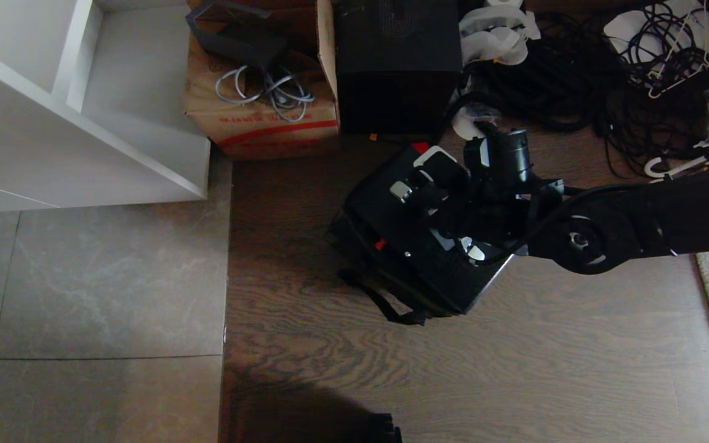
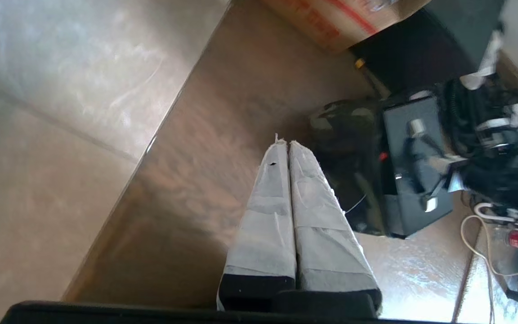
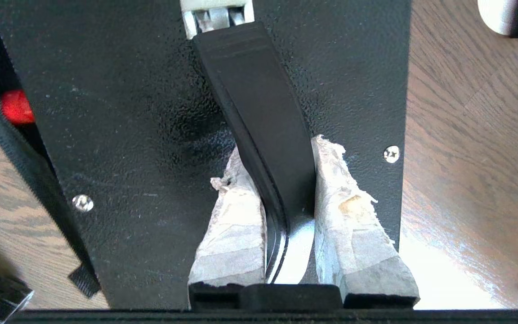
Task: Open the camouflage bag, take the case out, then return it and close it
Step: Lift the black box
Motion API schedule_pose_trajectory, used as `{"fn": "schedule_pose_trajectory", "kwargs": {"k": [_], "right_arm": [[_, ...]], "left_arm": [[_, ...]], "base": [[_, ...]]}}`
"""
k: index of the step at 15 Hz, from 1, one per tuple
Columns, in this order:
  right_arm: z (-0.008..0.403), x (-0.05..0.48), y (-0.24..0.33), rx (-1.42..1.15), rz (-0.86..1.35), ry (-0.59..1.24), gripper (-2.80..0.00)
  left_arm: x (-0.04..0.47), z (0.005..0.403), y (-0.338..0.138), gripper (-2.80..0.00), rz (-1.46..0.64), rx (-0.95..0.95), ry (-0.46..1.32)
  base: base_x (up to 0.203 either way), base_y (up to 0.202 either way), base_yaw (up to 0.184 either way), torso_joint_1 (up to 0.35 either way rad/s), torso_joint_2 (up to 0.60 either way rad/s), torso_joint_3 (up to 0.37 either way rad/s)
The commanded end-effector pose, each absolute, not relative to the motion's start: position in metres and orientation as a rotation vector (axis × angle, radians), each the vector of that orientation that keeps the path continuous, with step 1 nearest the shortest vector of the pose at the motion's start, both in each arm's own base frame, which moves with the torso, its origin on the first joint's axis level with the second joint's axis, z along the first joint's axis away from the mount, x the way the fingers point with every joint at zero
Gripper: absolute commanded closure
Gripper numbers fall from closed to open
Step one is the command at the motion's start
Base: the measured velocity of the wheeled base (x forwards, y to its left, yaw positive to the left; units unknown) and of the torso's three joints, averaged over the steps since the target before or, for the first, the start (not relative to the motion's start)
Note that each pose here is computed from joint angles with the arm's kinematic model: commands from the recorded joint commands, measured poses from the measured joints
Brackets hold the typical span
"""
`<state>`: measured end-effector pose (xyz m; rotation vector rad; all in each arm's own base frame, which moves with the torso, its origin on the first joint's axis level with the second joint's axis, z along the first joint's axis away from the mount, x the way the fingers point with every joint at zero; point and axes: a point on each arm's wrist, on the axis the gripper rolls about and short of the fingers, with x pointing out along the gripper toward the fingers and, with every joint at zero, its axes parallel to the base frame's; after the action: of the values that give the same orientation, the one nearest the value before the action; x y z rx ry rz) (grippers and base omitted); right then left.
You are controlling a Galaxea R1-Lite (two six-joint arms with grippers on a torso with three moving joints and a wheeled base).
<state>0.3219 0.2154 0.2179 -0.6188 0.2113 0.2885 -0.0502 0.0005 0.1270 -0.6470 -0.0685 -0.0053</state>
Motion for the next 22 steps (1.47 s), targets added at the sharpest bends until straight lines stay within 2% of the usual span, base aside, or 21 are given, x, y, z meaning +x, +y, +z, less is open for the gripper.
{"fn": "schedule_pose_trajectory", "kwargs": {"k": [1, 7, 10, 14, 15, 17, 19, 22], "right_arm": [[0.220, 0.322, 0.215, -0.617, 0.286, 0.205, 0.00], [0.221, 0.321, 0.215, -0.616, 0.285, 0.200, 0.00], [0.221, 0.321, 0.215, -0.618, 0.284, 0.204, 0.00], [0.219, 0.321, 0.215, -0.619, 0.284, 0.206, 0.00], [0.219, 0.321, 0.215, -0.620, 0.285, 0.207, 0.00], [0.218, 0.321, 0.215, -0.621, 0.284, 0.210, 0.00], [0.219, 0.321, 0.215, -0.621, 0.284, 0.209, 0.00], [0.219, 0.322, 0.216, -0.619, 0.283, 0.206, 0.00]], "left_arm": [[-0.049, 0.125, 0.001, 0.00, 0.006, -0.651, -0.062], [-0.063, 0.134, 0.002, 0.00, 0.072, -0.775, -0.027], [-0.057, 0.104, 0.002, 0.00, 0.156, -0.794, 0.174], [-0.076, 0.094, 0.001, 0.00, 0.211, -0.774, 0.405], [-0.077, 0.100, 0.001, 0.00, 0.193, -0.759, 0.373], [-0.069, 0.116, 0.001, 0.00, 0.116, -0.714, 0.193], [-0.047, 0.099, 0.001, 0.00, 0.106, -0.638, 0.134], [-0.028, 0.099, 0.001, 0.00, 0.028, -0.372, -0.156]], "base": [[0.000, 0.000, 0.000, 0.000, 0.00, 0.000], [0.000, 0.000, 0.000, 0.000, 0.00, 0.000], [0.000, 0.000, 0.000, 0.000, 0.00, 0.000], [0.000, 0.000, 0.000, 0.000, 0.00, 0.000], [0.000, 0.000, 0.000, 0.000, 0.00, 0.000], [0.000, 0.000, 0.000, 0.000, 0.00, 0.000], [0.000, 0.000, 0.000, 0.000, 0.00, 0.000], [0.000, 0.000, 0.000, 0.000, 0.00, 0.000]]}}
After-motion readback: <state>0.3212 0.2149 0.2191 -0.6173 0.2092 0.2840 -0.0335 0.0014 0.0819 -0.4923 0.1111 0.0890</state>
